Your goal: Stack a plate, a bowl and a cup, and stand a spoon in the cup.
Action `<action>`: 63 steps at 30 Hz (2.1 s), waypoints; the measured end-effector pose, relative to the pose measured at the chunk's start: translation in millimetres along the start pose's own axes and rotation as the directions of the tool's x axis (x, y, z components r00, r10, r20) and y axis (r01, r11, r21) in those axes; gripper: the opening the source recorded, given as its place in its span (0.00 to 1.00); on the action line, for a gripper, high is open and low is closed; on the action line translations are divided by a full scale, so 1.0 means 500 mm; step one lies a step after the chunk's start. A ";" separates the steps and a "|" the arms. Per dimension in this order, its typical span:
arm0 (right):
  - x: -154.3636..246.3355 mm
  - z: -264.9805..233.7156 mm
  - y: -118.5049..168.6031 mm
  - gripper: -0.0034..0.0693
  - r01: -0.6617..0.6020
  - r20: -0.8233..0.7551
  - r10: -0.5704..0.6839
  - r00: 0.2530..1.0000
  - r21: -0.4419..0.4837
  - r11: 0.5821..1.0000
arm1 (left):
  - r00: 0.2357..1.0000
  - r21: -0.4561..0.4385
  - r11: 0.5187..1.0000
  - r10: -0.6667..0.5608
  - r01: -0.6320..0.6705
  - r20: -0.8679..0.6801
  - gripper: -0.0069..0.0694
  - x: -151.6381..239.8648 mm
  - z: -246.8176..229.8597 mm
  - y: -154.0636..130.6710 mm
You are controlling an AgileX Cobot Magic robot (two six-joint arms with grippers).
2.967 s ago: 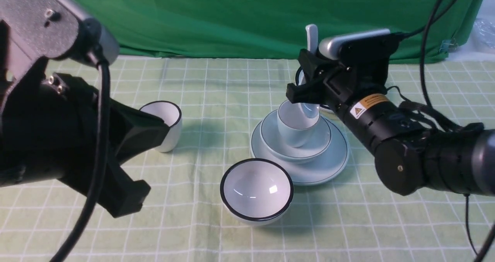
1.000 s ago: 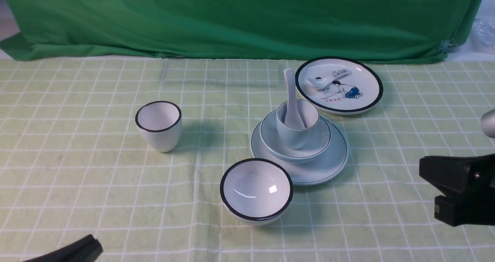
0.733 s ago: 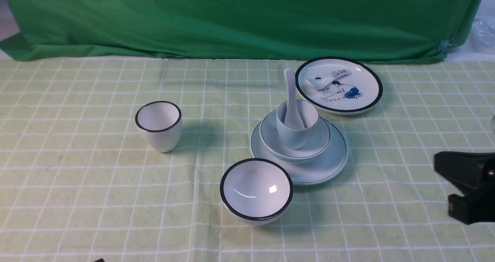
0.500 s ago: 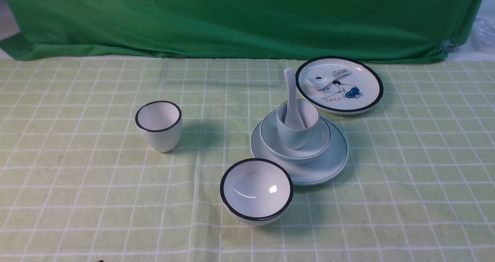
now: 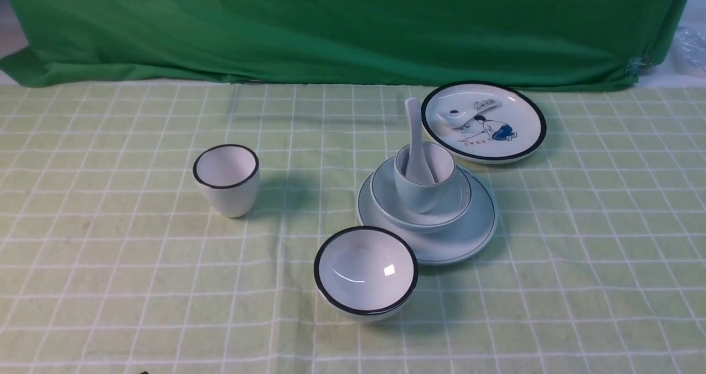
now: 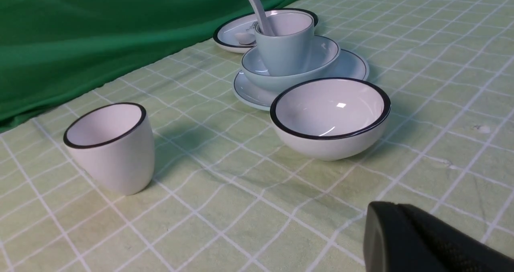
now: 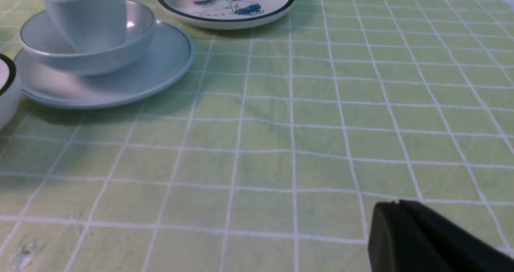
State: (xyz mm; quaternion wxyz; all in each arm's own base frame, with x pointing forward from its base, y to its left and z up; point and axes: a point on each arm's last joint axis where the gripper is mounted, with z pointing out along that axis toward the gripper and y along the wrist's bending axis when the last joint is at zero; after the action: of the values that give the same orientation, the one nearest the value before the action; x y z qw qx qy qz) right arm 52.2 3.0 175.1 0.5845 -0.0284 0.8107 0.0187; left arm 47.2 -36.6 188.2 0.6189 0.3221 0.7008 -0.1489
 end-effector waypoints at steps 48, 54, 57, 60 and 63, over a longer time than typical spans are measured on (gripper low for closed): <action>0.001 0.000 0.000 0.26 -0.006 -0.003 0.006 1.000 -0.001 1.000 | 0.951 -0.627 0.726 -0.296 0.283 0.087 0.09 0.016 -0.033 0.068; 0.001 0.000 0.000 0.28 -0.006 -0.003 0.006 1.000 -0.001 1.000 | 0.952 -0.628 0.726 -0.295 0.280 0.083 0.09 0.016 -0.033 0.068; 0.001 0.000 0.000 0.28 -0.006 -0.003 0.006 1.000 -0.001 1.000 | 0.953 -0.630 0.726 -0.292 0.276 0.080 0.09 0.016 -0.033 0.068; 0.001 0.000 0.000 0.30 -0.006 -0.003 0.006 1.000 -0.001 1.000 | 0.953 -0.631 0.726 -0.291 0.274 0.079 0.09 0.016 -0.033 0.068; 0.001 0.000 0.000 0.30 -0.006 -0.003 0.006 1.000 -0.001 1.000 | 0.954 -0.631 0.726 -0.290 0.273 0.079 0.09 0.017 -0.033 0.068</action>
State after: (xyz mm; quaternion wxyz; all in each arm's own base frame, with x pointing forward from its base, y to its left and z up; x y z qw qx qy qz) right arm 52.0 3.1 174.8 0.5831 -0.0265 0.8117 0.0209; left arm 55.7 1.1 189.9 0.6522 -0.0140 0.7579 0.0085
